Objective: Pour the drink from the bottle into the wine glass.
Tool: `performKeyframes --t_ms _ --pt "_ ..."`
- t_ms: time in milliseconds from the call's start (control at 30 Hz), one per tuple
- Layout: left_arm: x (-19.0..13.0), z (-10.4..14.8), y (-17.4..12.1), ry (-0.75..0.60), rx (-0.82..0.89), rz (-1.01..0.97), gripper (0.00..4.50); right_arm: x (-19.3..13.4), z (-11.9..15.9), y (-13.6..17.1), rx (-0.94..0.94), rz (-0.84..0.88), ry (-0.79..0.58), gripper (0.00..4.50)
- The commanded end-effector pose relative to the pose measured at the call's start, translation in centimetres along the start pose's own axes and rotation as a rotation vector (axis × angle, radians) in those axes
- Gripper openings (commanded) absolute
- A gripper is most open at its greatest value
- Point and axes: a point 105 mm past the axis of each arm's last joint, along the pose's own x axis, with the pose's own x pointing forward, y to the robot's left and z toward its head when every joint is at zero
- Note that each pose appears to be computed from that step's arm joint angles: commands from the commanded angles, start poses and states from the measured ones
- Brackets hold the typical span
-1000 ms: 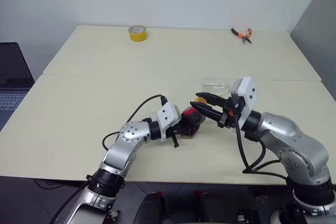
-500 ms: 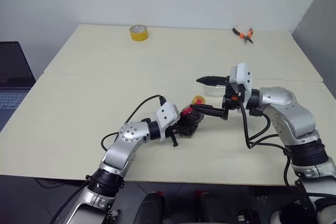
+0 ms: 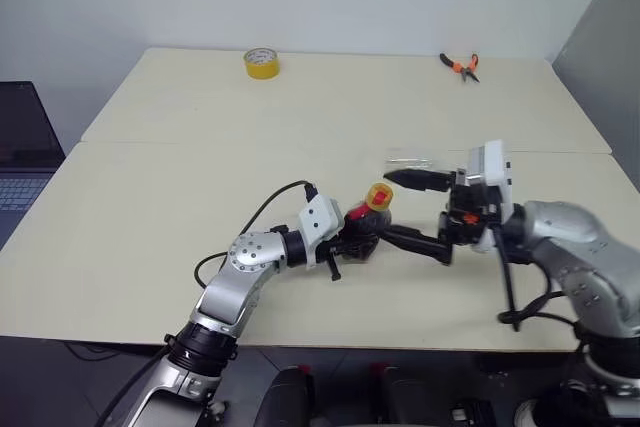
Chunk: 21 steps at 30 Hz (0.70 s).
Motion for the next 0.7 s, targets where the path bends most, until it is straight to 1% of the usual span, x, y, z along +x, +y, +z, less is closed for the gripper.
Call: performKeyframes --t_ms 33,133,300,400,500,700 --pt "0.1 1.9 0.2 -0.064 0.056 0.011 0.64 0.8 0.3 -0.7 -0.059 -0.170 -0.029 4.50" --pt "0.3 1.9 0.2 -0.066 0.055 0.010 0.64 1.5 0.0 -0.6 -0.061 -0.232 -0.041 4.50" --pt "0.4 1.9 0.2 -0.069 0.056 0.005 0.64 1.2 0.0 -1.6 -0.047 -0.317 -0.064 4.50" --pt "0.4 1.9 0.2 -0.070 0.057 0.002 0.64 0.6 0.0 -2.3 -0.042 -0.354 -0.066 4.50" --pt "0.4 1.8 0.3 -0.069 0.053 0.006 0.64 -0.8 0.0 -2.5 0.012 -0.370 -0.082 4.50" --pt "0.4 1.7 0.3 -0.069 0.050 0.008 0.63 -2.2 -1.6 -2.7 0.037 -0.390 -0.006 4.50"
